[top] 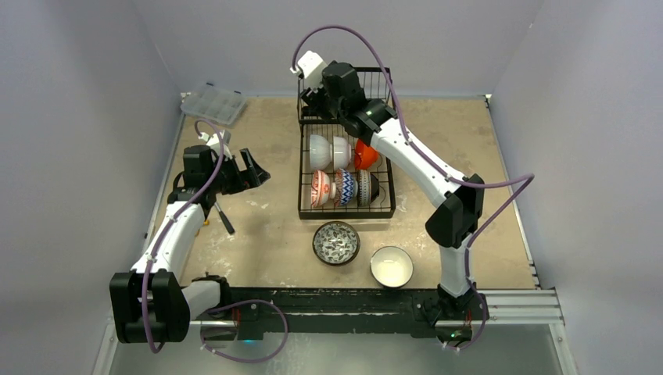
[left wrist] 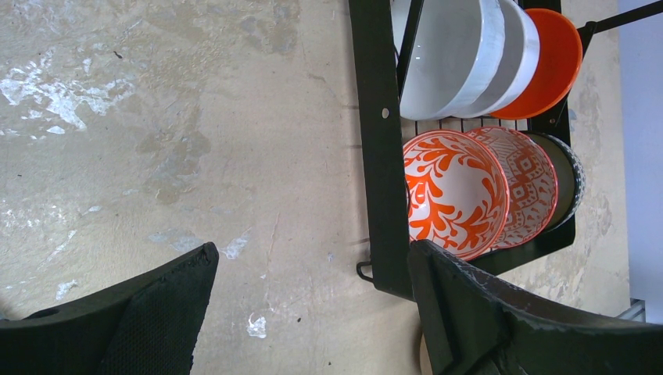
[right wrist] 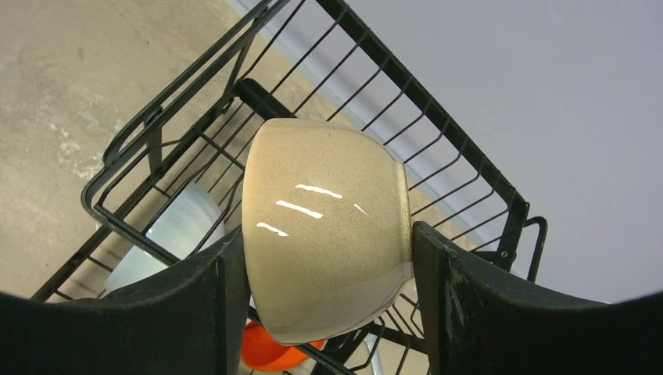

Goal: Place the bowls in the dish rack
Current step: Turn the bowl upside down on the dish rack.

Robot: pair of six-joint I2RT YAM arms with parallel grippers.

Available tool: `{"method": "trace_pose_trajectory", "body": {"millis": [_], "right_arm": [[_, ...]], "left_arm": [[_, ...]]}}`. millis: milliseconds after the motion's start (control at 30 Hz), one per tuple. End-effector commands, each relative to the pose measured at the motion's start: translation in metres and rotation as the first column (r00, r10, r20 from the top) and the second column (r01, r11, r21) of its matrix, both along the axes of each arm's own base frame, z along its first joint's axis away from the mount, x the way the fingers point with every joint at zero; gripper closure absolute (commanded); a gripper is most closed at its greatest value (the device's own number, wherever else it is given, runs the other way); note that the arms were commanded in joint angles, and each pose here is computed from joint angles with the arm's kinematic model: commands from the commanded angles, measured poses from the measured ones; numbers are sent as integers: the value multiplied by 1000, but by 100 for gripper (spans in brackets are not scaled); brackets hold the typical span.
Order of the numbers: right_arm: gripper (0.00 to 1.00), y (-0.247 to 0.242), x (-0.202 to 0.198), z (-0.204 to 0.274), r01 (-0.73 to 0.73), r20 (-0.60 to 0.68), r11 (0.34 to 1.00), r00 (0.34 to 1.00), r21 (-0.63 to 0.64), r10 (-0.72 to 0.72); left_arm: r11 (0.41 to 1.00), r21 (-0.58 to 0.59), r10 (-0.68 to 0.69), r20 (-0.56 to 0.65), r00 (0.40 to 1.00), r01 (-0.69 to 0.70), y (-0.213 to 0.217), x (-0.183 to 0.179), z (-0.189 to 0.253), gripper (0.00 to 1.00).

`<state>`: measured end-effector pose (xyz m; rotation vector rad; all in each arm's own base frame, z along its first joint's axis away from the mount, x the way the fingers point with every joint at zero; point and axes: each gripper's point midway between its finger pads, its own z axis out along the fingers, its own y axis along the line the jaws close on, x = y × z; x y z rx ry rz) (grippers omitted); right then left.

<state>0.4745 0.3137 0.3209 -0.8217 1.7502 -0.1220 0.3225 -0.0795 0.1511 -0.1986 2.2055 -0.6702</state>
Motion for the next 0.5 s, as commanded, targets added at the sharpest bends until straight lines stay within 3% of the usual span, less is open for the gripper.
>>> {"method": "trace_pose_trajectory", "body": {"millis": [0,200,300,467], "right_arm": [[100,9,-25,3,-89,-46,996,995,16,90],[88,18,-33,-6,-153,-86,988,984,23,154],[75,27,-40,-7,-209,-105,977,971,48,213],[41,39,-48,-11,-275,-140,958,949,81,284]], "left_arm": [[1000,24,-17,63,998,15,0,6,10,11],[1000,24,-16,63,998,15,0,6,10,11],[1000,25,-16,64,998,14,0,6,11,11],[1000,24,-17,65,998,15,0,6,11,11]]}}
